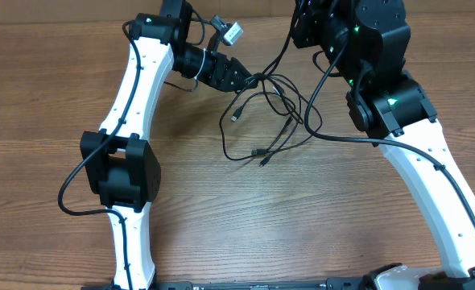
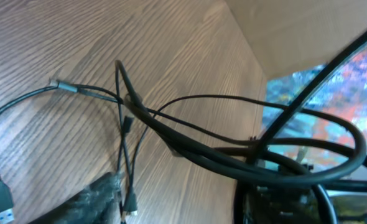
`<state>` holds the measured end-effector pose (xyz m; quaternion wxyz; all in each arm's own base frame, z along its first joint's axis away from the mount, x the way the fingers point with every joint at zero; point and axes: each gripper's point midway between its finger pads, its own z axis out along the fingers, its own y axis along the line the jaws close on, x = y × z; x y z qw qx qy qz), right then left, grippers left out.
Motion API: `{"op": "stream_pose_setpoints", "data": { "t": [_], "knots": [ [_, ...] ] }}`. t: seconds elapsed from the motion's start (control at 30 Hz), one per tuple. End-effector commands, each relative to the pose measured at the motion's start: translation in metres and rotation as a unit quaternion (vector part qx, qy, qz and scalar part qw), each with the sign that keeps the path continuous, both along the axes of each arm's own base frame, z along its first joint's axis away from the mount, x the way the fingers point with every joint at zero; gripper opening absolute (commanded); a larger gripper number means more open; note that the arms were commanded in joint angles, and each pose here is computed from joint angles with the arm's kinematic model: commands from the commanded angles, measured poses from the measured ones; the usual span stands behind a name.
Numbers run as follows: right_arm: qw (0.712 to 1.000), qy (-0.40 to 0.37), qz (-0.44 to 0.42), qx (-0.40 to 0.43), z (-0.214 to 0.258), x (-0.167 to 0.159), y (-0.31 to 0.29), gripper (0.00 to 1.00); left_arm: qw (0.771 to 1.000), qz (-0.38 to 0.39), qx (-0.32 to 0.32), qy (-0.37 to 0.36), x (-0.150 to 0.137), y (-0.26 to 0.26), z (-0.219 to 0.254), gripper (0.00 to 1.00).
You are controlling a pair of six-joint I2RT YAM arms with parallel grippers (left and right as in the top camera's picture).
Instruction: Untangle cables
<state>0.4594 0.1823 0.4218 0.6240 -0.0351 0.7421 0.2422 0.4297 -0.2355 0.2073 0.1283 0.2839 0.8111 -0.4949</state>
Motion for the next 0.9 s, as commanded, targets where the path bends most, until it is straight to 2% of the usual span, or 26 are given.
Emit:
{"op": "stream_pose_setpoints", "data": {
  "t": [0.0, 0.17, 0.27, 0.37, 0.53, 0.73, 0.87],
  "knots": [
    [1.000, -0.025, -0.007, 0.017, 0.025, -0.006, -0.004, 0.04, 0.999, 0.011, 0.038, -0.001, 0.002, 0.006, -0.010, 0.52],
    [0.999, -0.038, -0.007, 0.022, 0.032, -0.006, -0.004, 0.04, 0.974, 0.096, 0.204, 0.036, 0.014, 0.033, -0.052, 0.53],
    [0.998, -0.057, -0.006, 0.027, 0.042, -0.007, -0.004, 0.04, 0.939, 0.166, 0.296, 0.059, 0.022, 0.055, -0.074, 0.59],
    [0.996, -0.078, -0.006, 0.032, 0.054, -0.009, -0.005, 0.04, 0.905, 0.222, 0.355, 0.075, 0.028, 0.074, -0.088, 0.64],
    [0.991, -0.132, -0.007, 0.014, 0.082, -0.022, -0.010, 0.04, 0.868, 0.274, 0.403, 0.099, 0.030, 0.093, -0.104, 0.71],
    [0.977, -0.211, -0.014, -0.014, 0.121, -0.043, -0.018, 0.04, 0.849, 0.284, 0.431, 0.114, 0.030, 0.103, -0.124, 0.79],
    [0.962, -0.271, -0.024, -0.031, 0.148, -0.056, -0.023, 0.04, 0.830, 0.299, 0.453, 0.128, 0.029, 0.111, -0.136, 0.80]
  ]
}}
